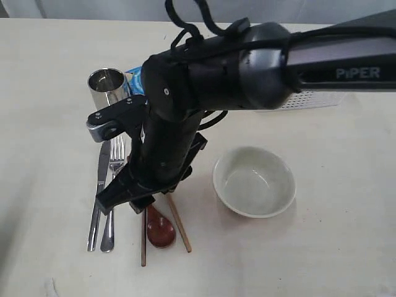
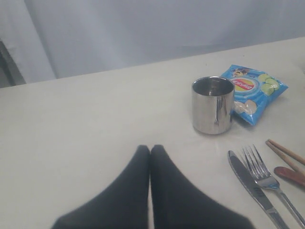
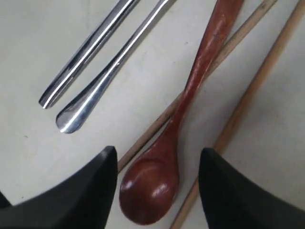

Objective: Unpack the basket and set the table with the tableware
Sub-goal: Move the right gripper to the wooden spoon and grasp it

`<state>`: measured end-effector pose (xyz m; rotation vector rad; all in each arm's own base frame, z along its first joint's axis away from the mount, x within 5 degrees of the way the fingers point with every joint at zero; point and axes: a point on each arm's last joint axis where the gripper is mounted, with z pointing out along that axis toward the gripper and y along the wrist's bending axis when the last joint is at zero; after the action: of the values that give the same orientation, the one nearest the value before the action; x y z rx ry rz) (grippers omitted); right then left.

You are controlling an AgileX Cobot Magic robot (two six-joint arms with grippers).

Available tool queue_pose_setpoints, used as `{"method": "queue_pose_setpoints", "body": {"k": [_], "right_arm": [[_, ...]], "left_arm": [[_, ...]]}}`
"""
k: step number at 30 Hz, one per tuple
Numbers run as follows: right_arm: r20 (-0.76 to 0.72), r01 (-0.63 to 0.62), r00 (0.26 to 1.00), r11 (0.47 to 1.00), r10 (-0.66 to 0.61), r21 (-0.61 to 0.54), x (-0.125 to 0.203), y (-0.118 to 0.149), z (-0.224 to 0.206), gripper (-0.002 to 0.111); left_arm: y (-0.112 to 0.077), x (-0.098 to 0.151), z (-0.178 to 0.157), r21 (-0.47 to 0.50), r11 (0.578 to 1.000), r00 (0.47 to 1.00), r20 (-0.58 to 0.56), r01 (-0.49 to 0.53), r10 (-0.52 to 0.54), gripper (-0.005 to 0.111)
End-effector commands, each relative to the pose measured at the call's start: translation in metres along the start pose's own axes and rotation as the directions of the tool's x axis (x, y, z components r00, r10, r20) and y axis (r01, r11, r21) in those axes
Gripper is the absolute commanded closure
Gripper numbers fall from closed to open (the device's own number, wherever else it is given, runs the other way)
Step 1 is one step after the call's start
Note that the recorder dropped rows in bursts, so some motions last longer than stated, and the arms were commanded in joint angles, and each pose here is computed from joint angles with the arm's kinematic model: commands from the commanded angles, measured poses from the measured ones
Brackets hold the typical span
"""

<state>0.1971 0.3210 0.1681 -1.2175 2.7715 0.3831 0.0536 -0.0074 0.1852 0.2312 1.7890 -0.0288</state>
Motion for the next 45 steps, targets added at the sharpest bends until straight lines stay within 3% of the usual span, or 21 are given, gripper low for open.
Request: {"method": "queue_pose_setpoints", "body": {"k": [1,19,27,30,36,45], "right_arm": [[-0.013,0.003,1.000,0.999,-0.002,0.048,-0.003,-0.005,0.012,0.058],[0.049,-0.023,0.999,0.999,0.021,0.041,-0.011,-0.008,0.032,0.058],[0.002,-0.036,0.999,0.998,0.036,0.048,-0.007,-0.011,0.048,0.058],[0.000,-0.036,0.999,0.998,0.036,0.049,-0.007,-0.011,0.048,0.068],[0.000,-0.028,1.000,0.998,0.028,0.050,-0.007,-0.011,0.048,0.107],[-0.013,-0.025,1.000,0.999,0.025,0.046,-0.005,-0.009,0.036,0.109]], "left_arm": [[-0.001,0.001,0.000,0.010,1.000,1.000,0.002,0.008,-0.008,0.107],[-0.001,0.001,0.000,0.010,1.000,1.000,0.002,0.008,-0.008,0.107],[-0.001,0.001,0.000,0.010,1.000,1.000,0.002,0.008,-0.008,0.107],[-0.001,0.001,0.000,0.010,1.000,1.000,0.002,0.008,-0.008,0.107],[-0.001,0.001,0.000,0.010,1.000,1.000,0.002,0.008,-0.008,0.107],[-0.001,0.001,0.000,0.010,1.000,1.000,0.002,0.008,-0.008,0.107]]}}
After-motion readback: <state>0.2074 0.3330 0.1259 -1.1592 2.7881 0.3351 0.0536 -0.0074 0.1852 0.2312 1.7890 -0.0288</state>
